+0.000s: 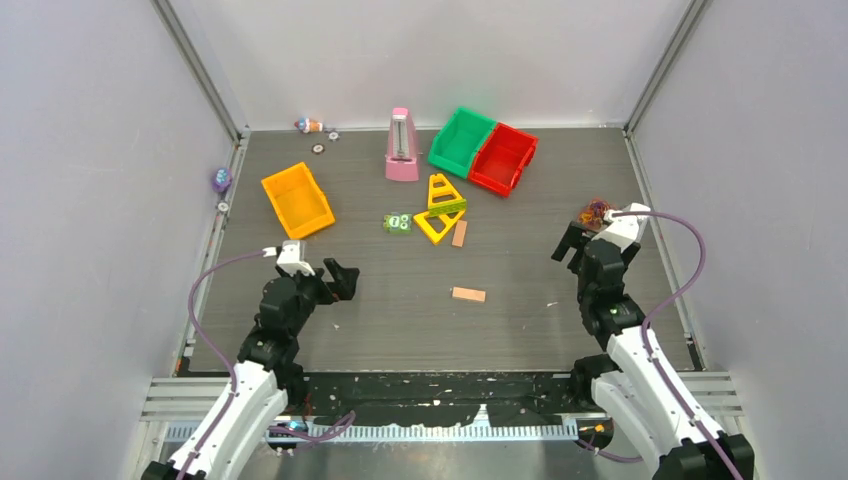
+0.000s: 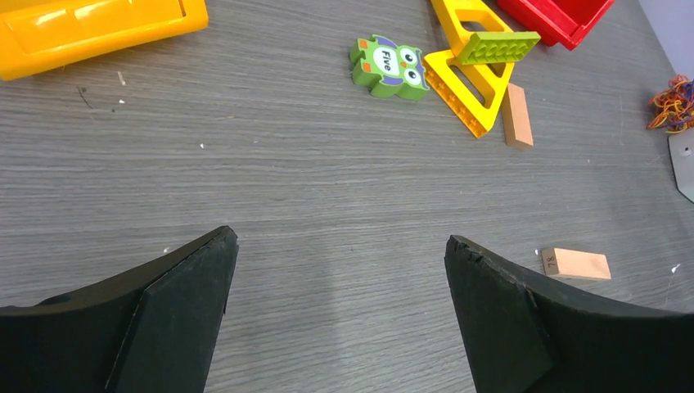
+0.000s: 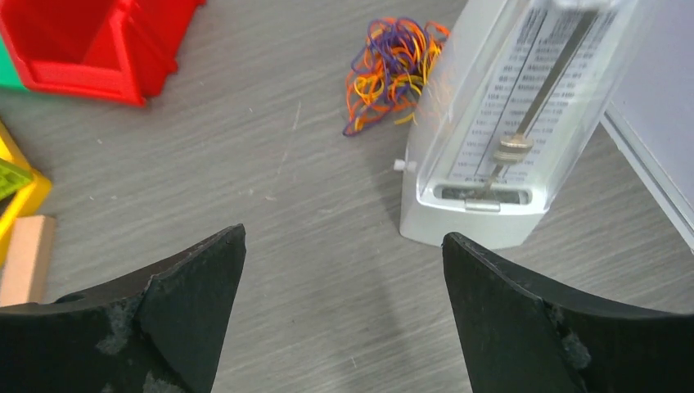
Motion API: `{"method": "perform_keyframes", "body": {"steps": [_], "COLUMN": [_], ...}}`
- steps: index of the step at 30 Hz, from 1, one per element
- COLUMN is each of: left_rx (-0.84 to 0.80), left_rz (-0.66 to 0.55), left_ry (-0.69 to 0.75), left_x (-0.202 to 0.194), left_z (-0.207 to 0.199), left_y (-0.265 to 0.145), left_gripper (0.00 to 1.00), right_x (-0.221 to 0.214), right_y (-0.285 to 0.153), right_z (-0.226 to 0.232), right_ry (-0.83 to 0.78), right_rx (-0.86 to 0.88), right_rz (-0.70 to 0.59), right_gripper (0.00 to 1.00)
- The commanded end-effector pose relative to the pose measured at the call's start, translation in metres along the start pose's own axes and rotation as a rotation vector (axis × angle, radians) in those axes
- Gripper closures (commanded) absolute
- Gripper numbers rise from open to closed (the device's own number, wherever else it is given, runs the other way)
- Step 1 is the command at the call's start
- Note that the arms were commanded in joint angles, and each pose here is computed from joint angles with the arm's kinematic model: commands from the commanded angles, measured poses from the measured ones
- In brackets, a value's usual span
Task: Untangle the cables
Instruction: Pick up the cable at the corner of the board.
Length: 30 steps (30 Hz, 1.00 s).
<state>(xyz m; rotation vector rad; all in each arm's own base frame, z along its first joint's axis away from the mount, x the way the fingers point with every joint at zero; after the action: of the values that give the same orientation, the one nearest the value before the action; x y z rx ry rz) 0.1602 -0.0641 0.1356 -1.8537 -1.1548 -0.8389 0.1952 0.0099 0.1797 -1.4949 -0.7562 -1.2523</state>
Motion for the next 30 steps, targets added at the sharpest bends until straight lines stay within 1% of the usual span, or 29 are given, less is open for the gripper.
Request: {"method": "perform_keyframes", "body": {"steps": [1, 2, 3, 4, 5, 6, 7, 8, 9, 17, 19, 20, 21, 22, 23, 24, 27, 28, 29, 30], "left_rx": [-0.026, -0.024, -0.025, -0.032, -0.036, -0.038, -0.037, -0.036, -0.038, -0.039, -0.039, -0.04, -0.04, -0.04, -0.04, -0.04, -0.041, -0.04, -0.038, -0.038], "left_rz": [-0.038, -0.041, -0.042, -0.039, -0.036, -0.033, -0.031, -0.031, -0.03, -0.026, -0.028, -0.028, -0.029, -0.03, -0.028, -0.029, -0.027, -0.025, -0.025, -0.025], "left_ry": [-0.003, -0.007, -0.008, -0.005, -0.003, -0.003, -0.001, 0.0, 0.0, 0.003, 0.004, 0.004, 0.004, 0.004, 0.004, 0.003, 0.003, 0.004, 0.004, 0.004], "left_x": [0.012, 0.012, 0.012, 0.012, 0.012, 0.012, 0.011, 0.012, 0.012, 0.011, 0.012, 0.012, 0.012, 0.012, 0.012, 0.012, 0.012, 0.011, 0.012, 0.012], "left_z": [-0.008, -0.008, -0.008, -0.008, -0.008, -0.009, -0.008, -0.008, -0.009, -0.009, -0.009, -0.009, -0.009, -0.009, -0.009, -0.009, -0.009, -0.009, -0.009, -0.009], "left_y": [0.002, 0.002, 0.002, 0.002, 0.002, 0.002, 0.002, 0.002, 0.002, 0.002, 0.002, 0.002, 0.002, 0.002, 0.002, 0.002, 0.003, 0.003, 0.003, 0.003], "left_gripper": [0.0, 0.01, 0.0, 0.0, 0.0, 0.0, 0.0, 0.0, 0.0, 0.0, 0.01, 0.0, 0.0, 0.0, 0.0, 0.0, 0.01, 0.01, 0.01, 0.0], "right_x": [0.006, 0.01, 0.007, 0.014, 0.012, 0.023, 0.021, 0.034, 0.033, 0.071, 0.091, 0.091, 0.104, 0.102, 0.115, 0.109, 0.119, 0.118, 0.127, 0.123], "right_y": [0.001, 0.003, 0.006, 0.009, 0.013, 0.016, 0.02, 0.023, 0.027, 0.043, 0.047, 0.054, 0.056, 0.065, 0.069, 0.08, 0.112, 0.117, 0.131, 0.136], "right_z": [-0.001, 0.0, 0.001, 0.001, 0.003, 0.005, 0.008, 0.011, 0.014, 0.038, 0.047, 0.05, 0.053, 0.055, 0.058, 0.06, 0.068, 0.068, 0.07, 0.067], "right_ry": [0.012, 0.017, 0.01, 0.024, 0.025, 0.038, 0.028, 0.036, 0.026, 0.026, 0.015, -0.005, -0.004, -0.031, -0.036, -0.074, -0.121, -0.138, -0.13, -0.154], "right_rx": [-0.034, -0.036, -0.026, -0.03, -0.02, -0.016, -0.008, 0.003, 0.01, 0.036, 0.024, 0.001, -0.005, -0.039, -0.051, -0.089, -0.142, -0.145, -0.147, -0.16], "right_rz": [0.065, 0.069, 0.106, 0.107, 0.146, 0.14, 0.181, 0.167, 0.203, 0.202, 0.177, 0.194, 0.181, 0.204, 0.192, 0.228, 0.271, 0.303, 0.305, 0.34], "right_gripper": [0.05, 0.05, 0.05, 0.05, 0.05, 0.05, 0.05, 0.05, 0.05, 0.04, 0.04, 0.04, 0.05, 0.05, 0.04, 0.04, 0.01, 0.02, 0.03, 0.04]}}
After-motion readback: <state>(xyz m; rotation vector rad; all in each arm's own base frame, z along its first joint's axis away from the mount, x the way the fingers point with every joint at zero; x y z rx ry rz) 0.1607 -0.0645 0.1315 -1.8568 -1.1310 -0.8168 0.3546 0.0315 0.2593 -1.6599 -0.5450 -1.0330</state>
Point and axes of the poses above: each gripper's point midway between its finger pads, its own y axis out along the fingers, its own z axis along the line the jaws close on, x = y × z, the point moved 10 cm from there along -y, back along the fingers, and after that the axes turned 5 degrees about -y, right-handed, at the moved point
